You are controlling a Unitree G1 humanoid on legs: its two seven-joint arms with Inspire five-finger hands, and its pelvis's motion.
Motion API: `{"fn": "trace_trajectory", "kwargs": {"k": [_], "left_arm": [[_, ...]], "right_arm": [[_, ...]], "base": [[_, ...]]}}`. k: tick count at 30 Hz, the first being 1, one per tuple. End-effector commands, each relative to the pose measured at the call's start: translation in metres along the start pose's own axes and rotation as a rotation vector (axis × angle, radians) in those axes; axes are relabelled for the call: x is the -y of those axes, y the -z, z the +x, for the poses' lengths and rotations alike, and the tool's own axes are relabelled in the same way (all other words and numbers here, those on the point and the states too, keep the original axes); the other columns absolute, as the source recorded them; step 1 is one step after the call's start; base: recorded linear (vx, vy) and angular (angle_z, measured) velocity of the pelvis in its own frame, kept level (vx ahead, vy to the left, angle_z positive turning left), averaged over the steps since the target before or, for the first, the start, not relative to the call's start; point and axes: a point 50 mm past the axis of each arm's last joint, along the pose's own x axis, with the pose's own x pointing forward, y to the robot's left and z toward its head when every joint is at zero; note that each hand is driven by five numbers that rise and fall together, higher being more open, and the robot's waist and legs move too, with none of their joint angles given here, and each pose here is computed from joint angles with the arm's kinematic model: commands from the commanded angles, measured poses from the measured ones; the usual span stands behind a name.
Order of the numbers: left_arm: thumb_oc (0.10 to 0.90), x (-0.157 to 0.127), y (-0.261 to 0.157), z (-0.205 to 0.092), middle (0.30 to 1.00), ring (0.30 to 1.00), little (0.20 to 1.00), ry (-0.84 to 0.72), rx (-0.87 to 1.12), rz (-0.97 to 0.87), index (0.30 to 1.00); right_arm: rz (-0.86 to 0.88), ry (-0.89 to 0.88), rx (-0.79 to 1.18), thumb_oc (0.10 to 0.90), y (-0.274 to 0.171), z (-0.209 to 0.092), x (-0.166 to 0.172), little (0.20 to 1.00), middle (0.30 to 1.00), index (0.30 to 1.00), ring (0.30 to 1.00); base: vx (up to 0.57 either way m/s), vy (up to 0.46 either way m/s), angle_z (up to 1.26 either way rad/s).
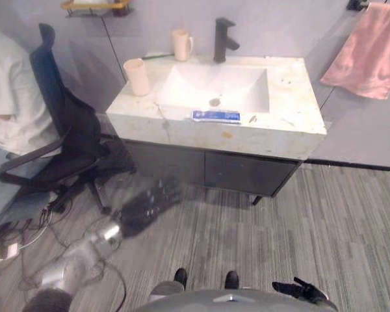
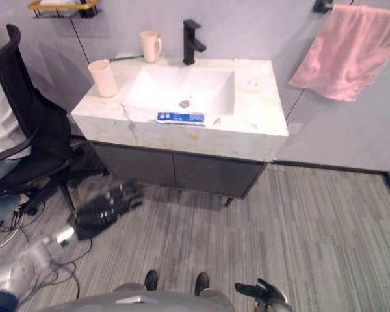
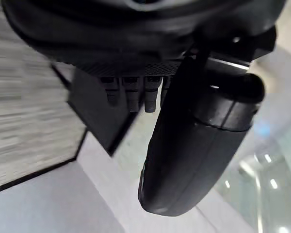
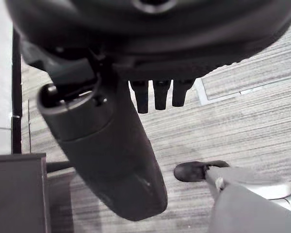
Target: Organize the bathroom.
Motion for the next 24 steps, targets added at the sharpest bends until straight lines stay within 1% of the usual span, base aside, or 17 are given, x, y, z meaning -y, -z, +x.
{"fn": "trace_trajectory", "kwargs": {"k": [1,2,3,4,5,6,8,9,10,11,12,13,15,18,21,23,24], "left_arm": [[0.8,0.01,-0.039,-0.009,0.9,0.9,0.9,0.228,0.268,0.109,0.9],[0.8,-0.009,-0.028,-0.028,0.9,0.9,0.9,0.109,0.338,0.074,0.9],[0.8,-0.014,-0.026,-0.033,0.9,0.9,0.9,0.065,0.348,0.074,0.9],[0.8,-0.025,-0.018,-0.042,0.9,0.9,0.9,-0.039,0.349,0.071,0.9],[0.8,-0.036,-0.005,-0.05,0.9,0.9,0.9,-0.147,0.319,0.033,0.9],[0.8,-0.048,0.015,-0.055,0.9,0.9,0.9,-0.304,0.272,-0.036,0.9],[0.8,-0.06,0.04,-0.06,0.9,0.9,0.9,-0.467,0.204,-0.114,0.9],[0.8,-0.074,0.078,-0.075,0.9,0.9,0.9,-0.79,-0.012,-0.233,0.9],[0.8,-0.08,0.1,-0.093,0.9,0.9,0.9,-1.051,-0.191,-0.208,0.9],[0.8,-0.081,0.122,-0.118,0.9,0.9,0.9,-1.241,-0.343,-0.204,0.9],[0.8,-0.08,0.13,-0.125,0.9,0.9,0.9,-1.311,-0.409,-0.221,0.9],[0.8,-0.077,0.138,-0.126,0.9,0.9,0.9,-1.372,-0.498,-0.222,0.9],[0.8,-0.071,0.15,-0.123,0.9,0.9,0.9,-1.406,-0.599,-0.243,0.9],[0.8,-0.065,0.158,-0.109,0.9,0.9,0.9,-1.413,-0.639,-0.263,0.9],[0.8,-0.063,0.156,-0.086,0.9,0.9,0.9,-1.393,-0.681,-0.203,0.9],[0.8,-0.063,0.153,-0.08,0.9,0.9,0.9,-1.383,-0.694,-0.172,0.9],[0.8,-0.064,0.15,-0.073,0.9,0.9,0.9,-1.367,-0.711,-0.108,0.9]], "right_arm": [[-0.049,0.011,0.103,0.8,-0.037,0.002,0.013,0.9,0.9,0.9,0.9],[-0.049,0.01,0.1,0.8,-0.038,0.002,0.017,0.9,0.9,0.9,0.9],[-0.05,0.009,0.098,0.8,-0.038,0.002,0.018,0.9,0.9,0.9,0.9],[-0.049,0.007,0.095,0.8,-0.038,0.002,0.02,0.9,0.9,0.9,0.9],[-0.053,0.002,0.102,0.8,-0.038,0.002,0.019,0.9,0.9,0.9,0.9],[-0.049,0.002,0.105,0.8,-0.038,0.002,0.018,0.9,0.9,0.9,0.9],[-0.027,0.006,0.108,0.8,-0.038,0.002,0.015,0.9,0.9,0.9,0.9],[0.005,0.018,0.119,0.8,-0.038,0.003,0.012,0.9,0.9,0.9,0.9],[0.031,0.02,0.133,0.8,-0.037,0.003,0.009,0.9,0.9,0.9,0.9],[0.038,0.013,0.147,0.8,-0.037,0.003,0.002,0.9,0.9,0.9,0.9],[0.033,0.007,0.154,0.8,-0.037,0.003,-0.004,0.9,0.9,0.9,0.9],[0.019,-0.001,0.173,0.8,-0.038,0.002,-0.009,0.9,0.9,0.9,0.9],[-0.008,-0.02,0.19,0.8,-0.036,0.002,-0.012,0.9,0.9,0.9,0.9],[-0.054,-0.045,0.208,0.8,-0.033,0.001,-0.014,0.9,0.9,0.9,0.9],[-0.128,-0.075,0.199,0.8,-0.026,0.0,-0.014,0.9,0.9,0.9,0.9],[-0.131,-0.083,0.196,0.8,-0.023,-0.001,-0.014,0.9,0.9,0.9,0.9],[-0.149,-0.1,0.181,0.8,-0.02,-0.001,-0.016,0.9,0.9,0.9,0.9]], "base": [[-0.07,0.026,-0.01],[-0.04,0.033,-0.01],[-0.01,0.042,-0.13],[0.01,0.046,-0.27],[0.03,0.066,-0.3],[0.04,0.062,-0.22],[0.05,0.049,-0.19],[0.08,0.047,-0.24],[0.1,0.055,-0.25],[0.08,0.036,-0.24],[0.08,0.027,-0.26],[0.06,0.004,-0.26],[0.03,-0.012,-0.28],[0.02,-0.06,-0.28],[0.01,-0.092,-0.45],[0.0,-0.078,-0.19],[0.02,-0.092,-0.08]]}}
